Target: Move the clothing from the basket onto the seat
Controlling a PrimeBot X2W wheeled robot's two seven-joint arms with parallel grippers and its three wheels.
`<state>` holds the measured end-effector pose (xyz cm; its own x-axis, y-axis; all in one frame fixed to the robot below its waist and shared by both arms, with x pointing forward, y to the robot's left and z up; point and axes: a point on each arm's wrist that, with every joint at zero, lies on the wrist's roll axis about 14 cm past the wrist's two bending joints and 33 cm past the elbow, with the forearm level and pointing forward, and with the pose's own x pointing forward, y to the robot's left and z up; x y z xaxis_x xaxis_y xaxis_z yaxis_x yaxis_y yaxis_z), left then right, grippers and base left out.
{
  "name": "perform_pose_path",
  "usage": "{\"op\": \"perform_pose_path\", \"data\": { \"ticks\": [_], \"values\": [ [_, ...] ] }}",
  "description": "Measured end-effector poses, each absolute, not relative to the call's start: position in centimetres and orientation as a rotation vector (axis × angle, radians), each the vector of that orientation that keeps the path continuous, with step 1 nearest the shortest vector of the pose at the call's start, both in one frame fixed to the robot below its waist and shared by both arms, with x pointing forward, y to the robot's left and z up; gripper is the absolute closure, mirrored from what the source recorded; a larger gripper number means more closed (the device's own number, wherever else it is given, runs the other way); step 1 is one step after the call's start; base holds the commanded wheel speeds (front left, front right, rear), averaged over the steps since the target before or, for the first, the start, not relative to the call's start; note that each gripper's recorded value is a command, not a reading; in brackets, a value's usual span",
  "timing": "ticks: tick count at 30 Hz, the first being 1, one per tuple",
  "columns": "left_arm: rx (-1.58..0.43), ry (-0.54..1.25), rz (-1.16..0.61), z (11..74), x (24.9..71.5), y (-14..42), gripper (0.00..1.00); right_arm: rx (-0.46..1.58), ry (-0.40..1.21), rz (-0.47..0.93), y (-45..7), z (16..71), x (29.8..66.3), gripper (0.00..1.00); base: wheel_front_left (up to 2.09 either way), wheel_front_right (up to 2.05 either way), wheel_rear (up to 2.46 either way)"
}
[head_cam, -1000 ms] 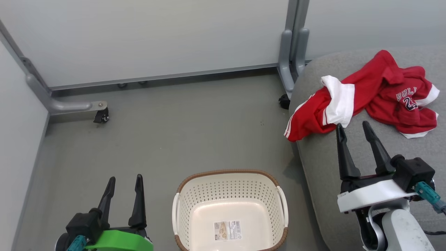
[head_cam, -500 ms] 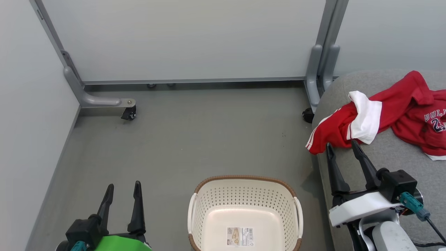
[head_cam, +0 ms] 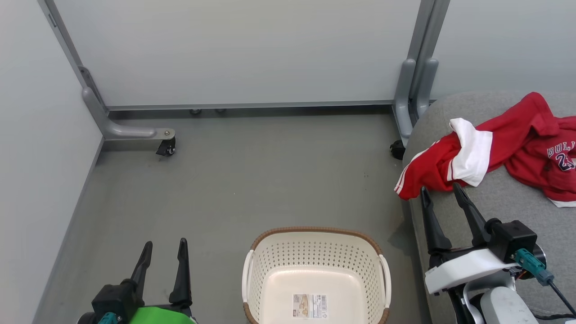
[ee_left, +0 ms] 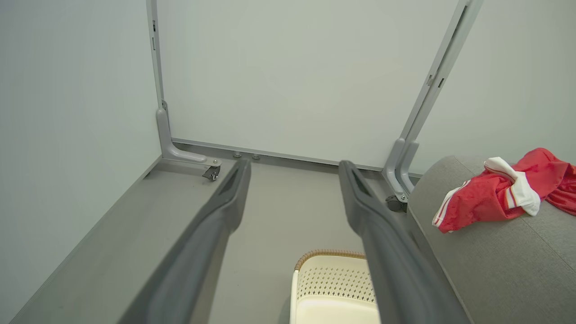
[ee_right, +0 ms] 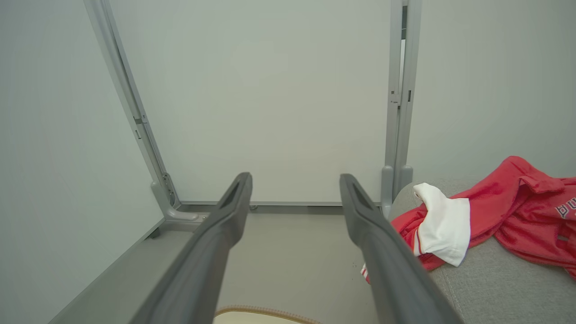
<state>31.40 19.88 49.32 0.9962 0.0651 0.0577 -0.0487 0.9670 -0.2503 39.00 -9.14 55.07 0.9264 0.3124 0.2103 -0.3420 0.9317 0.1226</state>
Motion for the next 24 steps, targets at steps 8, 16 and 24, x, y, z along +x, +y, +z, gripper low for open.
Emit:
{"op": "perform_pose_path", "data": {
  "ticks": [8, 16, 24],
  "values": [
    [-0.249, -0.061, 0.074, 49.2, 31.47, 20.18, 0.0, 0.153, -0.185, 0.335, -9.2, 54.9, 39.11, 0.0, 0.0, 0.0, 0.0],
    [-0.256, -0.055, 0.082, 49.01, 31.53, 20.27, 0.0, 0.153, -0.183, 0.335, -9.18, 54.79, 39.19, 0.0, 0.0, 0.0, 0.0],
    [-0.278, -0.064, 0.083, 49.21, 31.6, 20.48, 0.0, 0.148, -0.182, 0.332, -9.22, 54.75, 39.22, 0.0, 0.0, 0.0, 0.0]
  ]
}}
